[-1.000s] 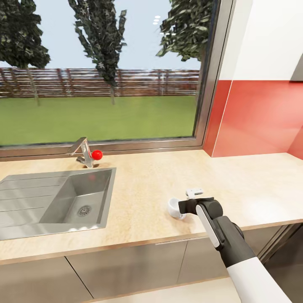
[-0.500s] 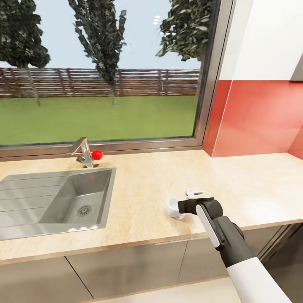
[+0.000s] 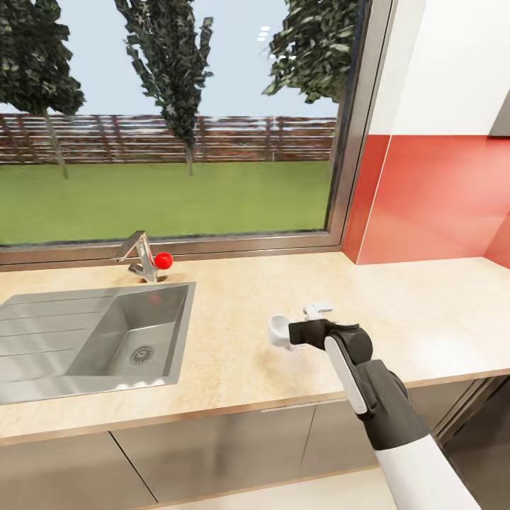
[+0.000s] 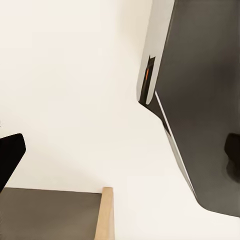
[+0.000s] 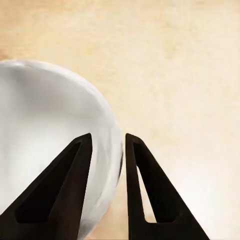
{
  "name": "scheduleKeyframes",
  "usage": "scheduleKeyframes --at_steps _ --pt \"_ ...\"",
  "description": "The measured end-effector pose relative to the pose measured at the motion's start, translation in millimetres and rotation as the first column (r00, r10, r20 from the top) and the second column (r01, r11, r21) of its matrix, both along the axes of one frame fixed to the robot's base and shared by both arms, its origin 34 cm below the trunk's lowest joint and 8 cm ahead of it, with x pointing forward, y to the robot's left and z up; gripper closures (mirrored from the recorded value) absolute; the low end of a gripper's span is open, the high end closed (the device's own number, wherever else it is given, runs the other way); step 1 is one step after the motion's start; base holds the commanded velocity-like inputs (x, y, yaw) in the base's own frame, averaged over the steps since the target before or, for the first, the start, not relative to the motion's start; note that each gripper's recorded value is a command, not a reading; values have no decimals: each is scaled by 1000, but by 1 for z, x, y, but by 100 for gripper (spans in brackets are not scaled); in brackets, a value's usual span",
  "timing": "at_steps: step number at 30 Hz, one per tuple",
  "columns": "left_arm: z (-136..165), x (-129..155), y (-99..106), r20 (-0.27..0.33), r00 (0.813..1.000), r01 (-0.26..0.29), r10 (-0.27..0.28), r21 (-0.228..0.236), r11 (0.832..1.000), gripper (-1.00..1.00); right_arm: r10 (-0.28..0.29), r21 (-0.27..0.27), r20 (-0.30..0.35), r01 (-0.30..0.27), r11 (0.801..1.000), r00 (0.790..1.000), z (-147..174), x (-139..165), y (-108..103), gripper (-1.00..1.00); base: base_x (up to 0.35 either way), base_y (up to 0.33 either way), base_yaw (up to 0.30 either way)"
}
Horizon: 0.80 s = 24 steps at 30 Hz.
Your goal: Set up a coffee station on the kitchen countertop: keep the coffee maker on the countertop, move the bottle of coffee from the kitchen shelf to the counter next to the coffee maker, place a paper coffee filter on top of the coffee maker, put the saucer next to the coffee maker with the coffee cup on the saucer, and place the electric kettle next to the coffee maker.
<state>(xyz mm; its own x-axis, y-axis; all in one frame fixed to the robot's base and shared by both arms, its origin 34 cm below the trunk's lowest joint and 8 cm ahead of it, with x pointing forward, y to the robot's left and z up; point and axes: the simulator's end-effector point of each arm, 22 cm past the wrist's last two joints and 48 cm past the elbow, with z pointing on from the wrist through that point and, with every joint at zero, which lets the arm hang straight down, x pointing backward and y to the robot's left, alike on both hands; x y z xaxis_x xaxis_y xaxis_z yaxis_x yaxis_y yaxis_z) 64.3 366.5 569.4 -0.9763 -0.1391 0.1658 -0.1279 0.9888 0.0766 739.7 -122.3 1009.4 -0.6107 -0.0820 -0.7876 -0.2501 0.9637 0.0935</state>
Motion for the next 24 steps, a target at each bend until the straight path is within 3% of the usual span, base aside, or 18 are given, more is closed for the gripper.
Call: scheduleKeyframes --at_steps 6,20,21,24 --pt "0 -1 0 -1 1000 -1 1 1 1000 -100 20 50 60 -23 998 998 30 0 24 100 0 0 0" --pt "-1 0 -7 3 1000 -2 2 -9 1000 -100 17 49 80 -21 999 997 35 2 20 100 0 0 21" --pt "-3 9 -7 47 999 1 -1 -4 1000 -100 22 50 80 -26 998 997 35 1 22 100 0 0 272" --pt "-3 13 -7 65 998 4 -4 -3 1000 -100 22 48 81 -26 999 997 36 1 22 100 0 0 275"
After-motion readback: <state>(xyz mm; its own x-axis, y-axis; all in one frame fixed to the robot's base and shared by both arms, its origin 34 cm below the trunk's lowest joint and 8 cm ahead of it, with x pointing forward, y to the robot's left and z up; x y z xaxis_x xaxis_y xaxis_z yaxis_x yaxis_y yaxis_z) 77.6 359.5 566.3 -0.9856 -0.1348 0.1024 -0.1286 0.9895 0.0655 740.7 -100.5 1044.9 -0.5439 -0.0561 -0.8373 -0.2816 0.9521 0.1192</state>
